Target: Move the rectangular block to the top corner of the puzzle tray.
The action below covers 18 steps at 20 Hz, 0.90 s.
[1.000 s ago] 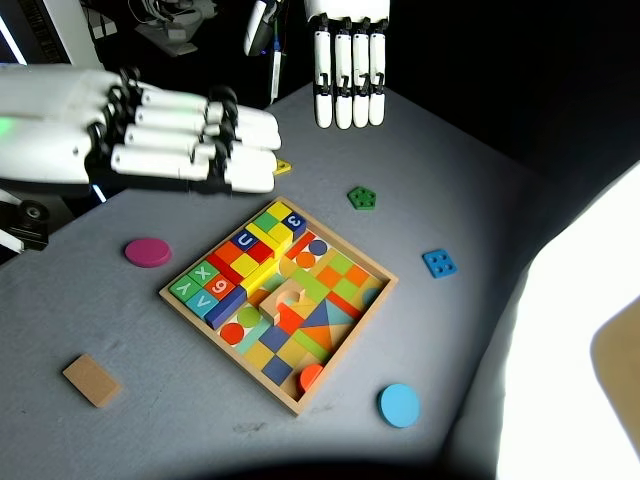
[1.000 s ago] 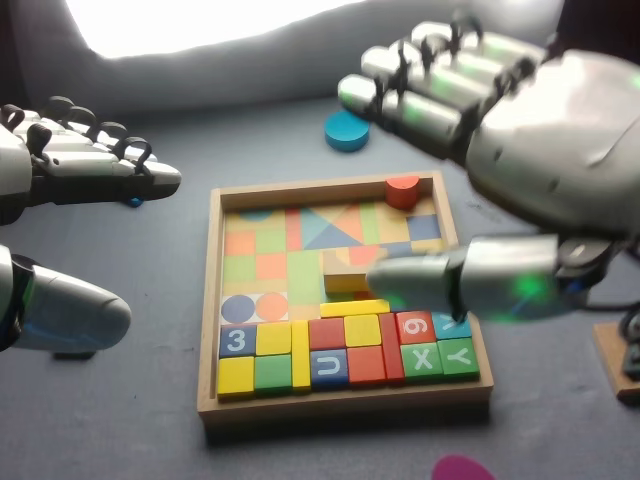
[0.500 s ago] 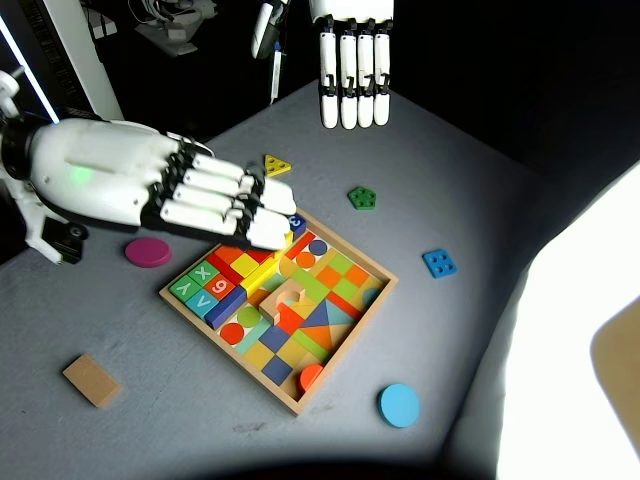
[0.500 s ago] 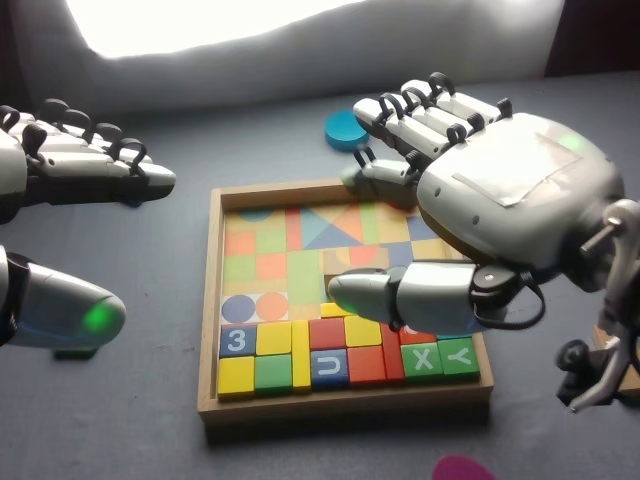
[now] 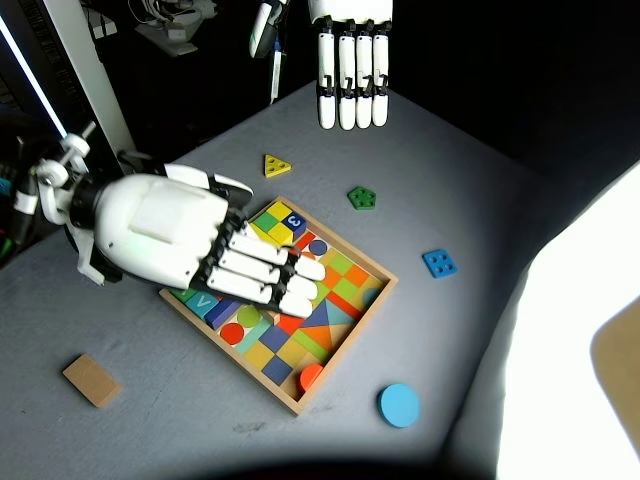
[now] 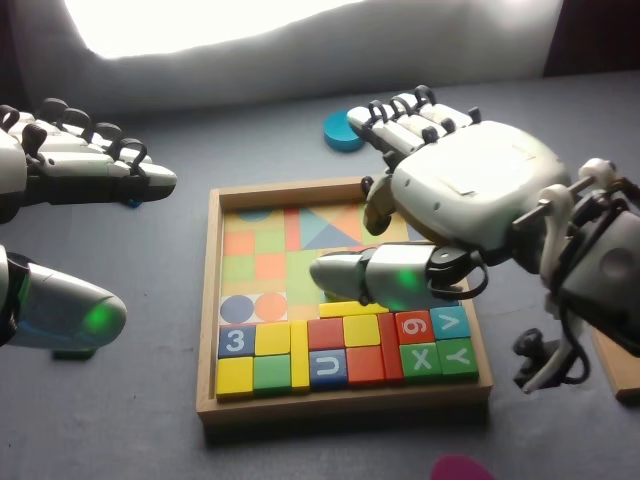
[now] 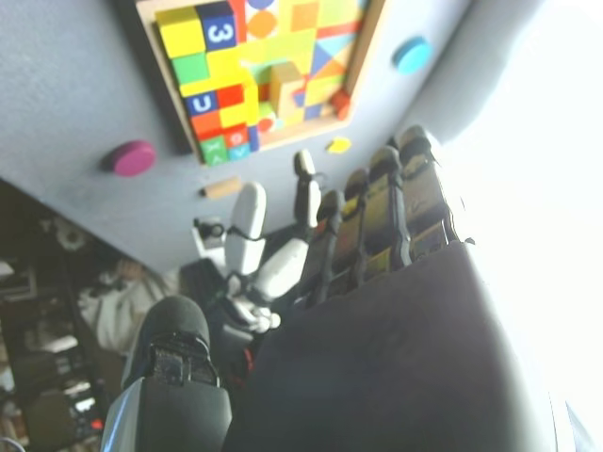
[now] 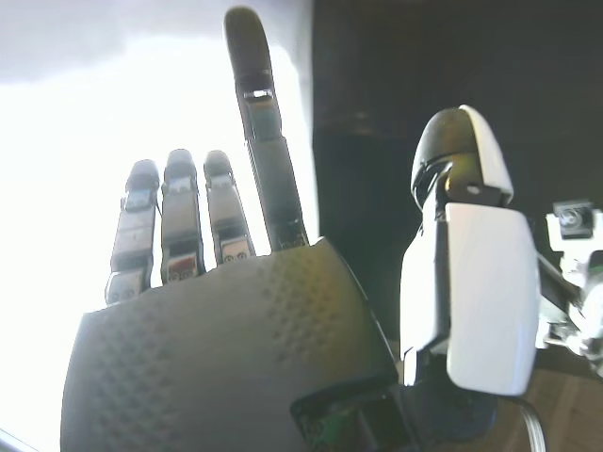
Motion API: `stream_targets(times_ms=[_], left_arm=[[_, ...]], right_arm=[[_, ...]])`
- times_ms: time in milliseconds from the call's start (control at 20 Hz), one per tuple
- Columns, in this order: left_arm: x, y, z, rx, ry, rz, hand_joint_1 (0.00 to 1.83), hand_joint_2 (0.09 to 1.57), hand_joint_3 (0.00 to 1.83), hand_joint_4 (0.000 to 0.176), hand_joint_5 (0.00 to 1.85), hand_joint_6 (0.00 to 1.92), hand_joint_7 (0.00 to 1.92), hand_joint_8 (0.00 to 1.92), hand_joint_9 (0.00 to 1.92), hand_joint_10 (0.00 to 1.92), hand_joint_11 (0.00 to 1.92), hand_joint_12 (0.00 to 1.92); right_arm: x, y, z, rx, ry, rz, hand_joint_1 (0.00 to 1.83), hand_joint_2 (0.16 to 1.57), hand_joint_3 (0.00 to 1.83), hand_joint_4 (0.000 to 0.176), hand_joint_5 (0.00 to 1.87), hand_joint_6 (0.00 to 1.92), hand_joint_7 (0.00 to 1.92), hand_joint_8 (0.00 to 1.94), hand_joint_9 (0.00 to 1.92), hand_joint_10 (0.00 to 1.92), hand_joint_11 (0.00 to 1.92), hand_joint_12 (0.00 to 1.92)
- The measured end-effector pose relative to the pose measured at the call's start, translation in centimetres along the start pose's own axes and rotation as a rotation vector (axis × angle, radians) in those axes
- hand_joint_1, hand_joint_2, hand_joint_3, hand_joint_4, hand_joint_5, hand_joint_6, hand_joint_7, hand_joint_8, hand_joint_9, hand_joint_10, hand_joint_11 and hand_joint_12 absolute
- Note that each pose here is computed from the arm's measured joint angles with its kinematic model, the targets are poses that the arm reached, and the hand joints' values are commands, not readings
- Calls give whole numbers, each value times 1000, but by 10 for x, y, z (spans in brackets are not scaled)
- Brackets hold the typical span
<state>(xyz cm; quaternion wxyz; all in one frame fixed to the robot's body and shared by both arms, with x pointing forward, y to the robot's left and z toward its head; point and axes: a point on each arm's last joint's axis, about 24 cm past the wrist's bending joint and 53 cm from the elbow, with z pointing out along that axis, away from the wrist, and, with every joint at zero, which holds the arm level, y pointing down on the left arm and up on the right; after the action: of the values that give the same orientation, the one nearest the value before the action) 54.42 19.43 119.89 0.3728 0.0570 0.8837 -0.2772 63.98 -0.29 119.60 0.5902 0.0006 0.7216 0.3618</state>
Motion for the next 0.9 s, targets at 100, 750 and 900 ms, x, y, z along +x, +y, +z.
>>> stream_targets(times_ms=[100, 750, 900], left_arm=[[0, 0, 0, -1, 0, 0, 0, 1165, 10, 15, 0, 0, 0, 0, 0, 0, 0, 0], [0, 1, 0, -1, 0, 0, 0, 1164, 5, 13, 0, 0, 0, 0, 0, 0, 0, 0], [0, 1, 0, -1, 0, -1, 0, 1168, 6, 13, 0, 0, 0, 0, 0, 0, 0, 0]], right_arm=[[6, 4, 5, -9, 8, 9, 0, 1047, 6, 0, 831, 211, 0, 0, 0, 0, 0, 0], [38, -11, 23, 16, 64, 14, 0, 1046, 3, 0, 798, 158, 0, 0, 0, 0, 0, 0], [38, -16, 23, 24, 59, 9, 0, 1045, 2, 0, 805, 153, 0, 0, 0, 0, 0, 0]])
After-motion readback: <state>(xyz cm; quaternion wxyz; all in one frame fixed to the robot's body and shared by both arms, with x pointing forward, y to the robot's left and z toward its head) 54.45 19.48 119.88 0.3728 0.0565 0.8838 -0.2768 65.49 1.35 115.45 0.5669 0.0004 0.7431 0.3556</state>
